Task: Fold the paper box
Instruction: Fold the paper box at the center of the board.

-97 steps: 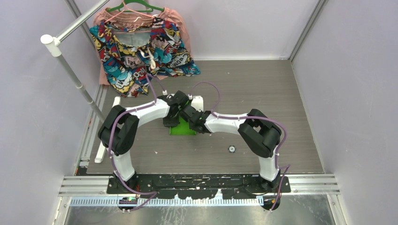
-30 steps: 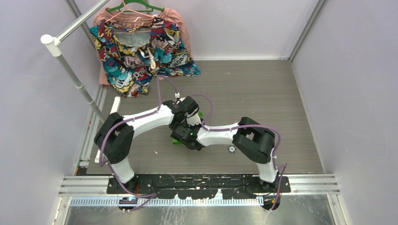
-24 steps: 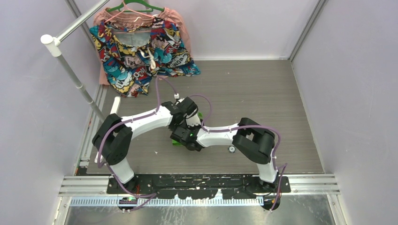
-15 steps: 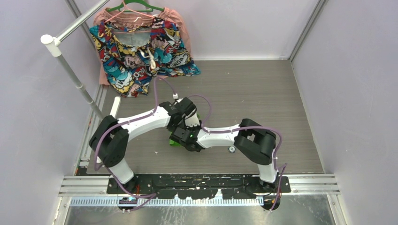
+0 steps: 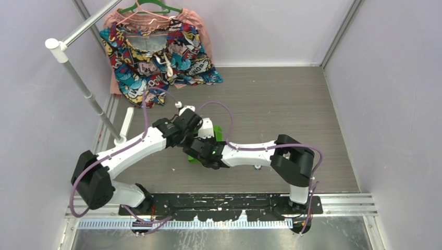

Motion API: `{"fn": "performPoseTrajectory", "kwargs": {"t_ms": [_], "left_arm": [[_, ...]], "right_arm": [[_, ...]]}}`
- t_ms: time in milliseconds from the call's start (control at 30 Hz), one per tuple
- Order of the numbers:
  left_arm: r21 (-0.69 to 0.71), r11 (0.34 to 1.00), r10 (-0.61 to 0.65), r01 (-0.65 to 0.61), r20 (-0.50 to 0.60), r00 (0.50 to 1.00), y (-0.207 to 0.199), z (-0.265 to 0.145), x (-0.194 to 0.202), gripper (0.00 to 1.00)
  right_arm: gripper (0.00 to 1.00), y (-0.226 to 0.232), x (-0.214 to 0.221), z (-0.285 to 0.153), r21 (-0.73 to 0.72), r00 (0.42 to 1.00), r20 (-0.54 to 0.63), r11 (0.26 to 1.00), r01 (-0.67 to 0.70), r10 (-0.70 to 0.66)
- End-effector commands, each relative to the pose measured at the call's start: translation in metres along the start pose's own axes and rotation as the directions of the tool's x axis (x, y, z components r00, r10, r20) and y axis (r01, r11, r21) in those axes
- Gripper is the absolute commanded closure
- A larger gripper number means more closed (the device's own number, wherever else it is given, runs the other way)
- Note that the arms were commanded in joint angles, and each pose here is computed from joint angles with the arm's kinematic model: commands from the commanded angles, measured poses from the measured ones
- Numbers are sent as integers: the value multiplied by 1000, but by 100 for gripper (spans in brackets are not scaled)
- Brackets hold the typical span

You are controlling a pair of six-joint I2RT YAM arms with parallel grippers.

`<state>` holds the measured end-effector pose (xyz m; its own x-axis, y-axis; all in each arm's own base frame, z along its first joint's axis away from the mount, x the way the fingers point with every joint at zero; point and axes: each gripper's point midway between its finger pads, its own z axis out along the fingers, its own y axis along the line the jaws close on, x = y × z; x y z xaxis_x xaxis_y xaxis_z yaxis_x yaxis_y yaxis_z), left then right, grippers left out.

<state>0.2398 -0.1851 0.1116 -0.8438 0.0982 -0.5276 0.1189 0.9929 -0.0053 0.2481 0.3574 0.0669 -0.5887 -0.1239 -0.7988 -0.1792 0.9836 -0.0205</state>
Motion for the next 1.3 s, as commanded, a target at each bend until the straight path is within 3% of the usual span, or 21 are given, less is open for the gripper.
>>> {"fn": "performPoseTrajectory", "kwargs": {"t_ms": [0,133,533,733,933,1067,1267], "left_arm": [[407,911,-169,69,216,962,-70,-73,-51,80],[477,878,-189,48,251,949,-72,-87,-52,80],[452,887,-230,100,243,942,-47,-84,-25,80],[534,840,-333,95,369,868,-27,-114,-31,77],[478,874,-300,91,383,874,-13,-126,-34,75],[431,891,-346,141,444,827,9,-133,-42,70],[359,926,-283,120,444,850,12,-128,-49,70]], "right_arm": [[54,1,71,20,-78,962,-256,994,73,-91],[54,-3,70,19,-65,963,-255,995,71,-86],[54,-5,59,14,-53,967,-241,996,71,-82],[53,-4,45,8,-86,975,-219,996,8,-27],[53,0,20,0,-104,983,-182,995,-9,-10],[53,-5,4,-10,-108,988,-157,994,-15,-2],[52,-16,-21,-40,-159,993,-108,985,-73,56]]}}
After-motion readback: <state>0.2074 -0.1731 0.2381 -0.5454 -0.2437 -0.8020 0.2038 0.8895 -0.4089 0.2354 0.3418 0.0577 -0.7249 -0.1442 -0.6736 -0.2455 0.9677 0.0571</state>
